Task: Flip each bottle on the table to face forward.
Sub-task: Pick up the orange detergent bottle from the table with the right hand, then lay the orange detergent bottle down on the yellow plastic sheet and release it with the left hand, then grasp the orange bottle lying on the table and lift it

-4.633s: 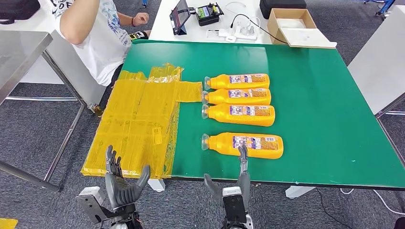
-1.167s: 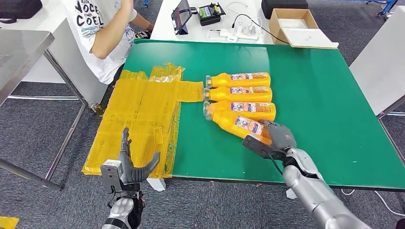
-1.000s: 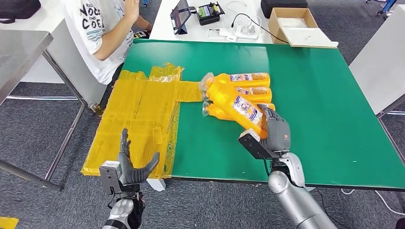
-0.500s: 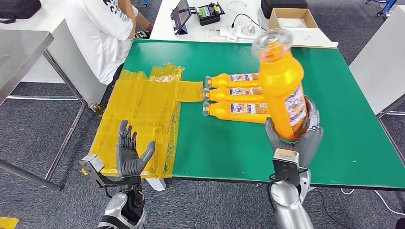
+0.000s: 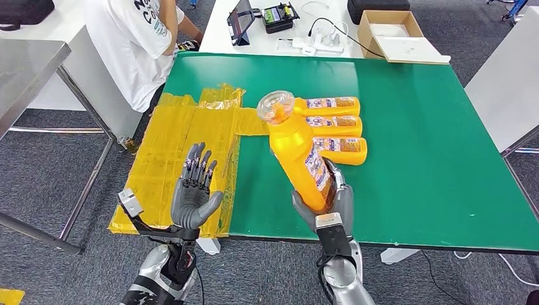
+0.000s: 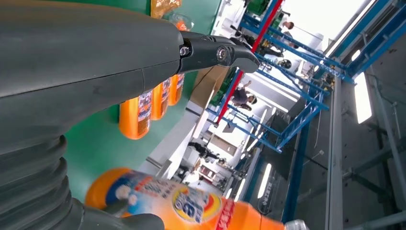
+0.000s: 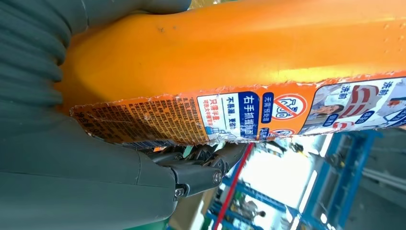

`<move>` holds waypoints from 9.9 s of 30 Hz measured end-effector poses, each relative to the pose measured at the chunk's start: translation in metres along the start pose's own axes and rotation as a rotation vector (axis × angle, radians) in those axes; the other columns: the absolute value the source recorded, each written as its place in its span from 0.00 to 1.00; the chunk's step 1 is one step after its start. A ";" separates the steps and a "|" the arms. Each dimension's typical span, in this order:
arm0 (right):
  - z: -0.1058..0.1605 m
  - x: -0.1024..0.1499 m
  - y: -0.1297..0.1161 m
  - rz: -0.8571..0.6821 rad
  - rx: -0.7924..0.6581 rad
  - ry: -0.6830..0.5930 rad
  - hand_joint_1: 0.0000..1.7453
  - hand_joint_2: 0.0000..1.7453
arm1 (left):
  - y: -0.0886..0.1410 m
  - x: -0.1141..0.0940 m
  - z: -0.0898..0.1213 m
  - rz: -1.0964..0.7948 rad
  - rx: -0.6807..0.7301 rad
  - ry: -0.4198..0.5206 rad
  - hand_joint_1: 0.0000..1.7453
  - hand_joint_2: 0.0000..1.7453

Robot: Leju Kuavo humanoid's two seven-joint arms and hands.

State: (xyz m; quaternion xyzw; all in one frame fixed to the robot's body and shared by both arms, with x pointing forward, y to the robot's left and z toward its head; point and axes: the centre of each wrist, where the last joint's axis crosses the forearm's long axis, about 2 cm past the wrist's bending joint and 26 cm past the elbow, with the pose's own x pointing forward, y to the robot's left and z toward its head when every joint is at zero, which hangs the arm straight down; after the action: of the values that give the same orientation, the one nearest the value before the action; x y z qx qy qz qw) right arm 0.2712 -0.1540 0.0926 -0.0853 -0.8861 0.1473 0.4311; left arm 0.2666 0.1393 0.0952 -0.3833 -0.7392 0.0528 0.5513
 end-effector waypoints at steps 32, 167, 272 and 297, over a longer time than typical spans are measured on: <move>0.014 -0.002 0.095 -0.103 0.488 0.151 1.00 1.00 | -0.003 -0.006 -0.010 -0.076 -0.148 0.091 0.00 1.00; -0.049 0.098 0.036 -0.380 -0.211 -0.202 0.00 0.00 | 0.149 0.059 -0.062 -2.025 -0.102 0.491 1.00 1.00; -0.001 -0.066 -0.116 0.463 0.672 0.438 0.00 1.00 | 0.058 0.035 0.008 -0.889 0.431 -0.225 0.00 1.00; -0.005 -0.078 -0.145 0.558 0.720 0.497 0.00 1.00 | 0.059 0.020 0.015 -0.875 0.416 -0.153 0.00 1.00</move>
State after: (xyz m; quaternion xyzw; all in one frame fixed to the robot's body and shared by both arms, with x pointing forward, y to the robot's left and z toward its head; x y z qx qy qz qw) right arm 0.3193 -0.3117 0.0867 -0.1972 -0.5935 0.5275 0.5750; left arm 0.2818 0.1986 0.0753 0.0864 -0.8432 -0.0093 0.5306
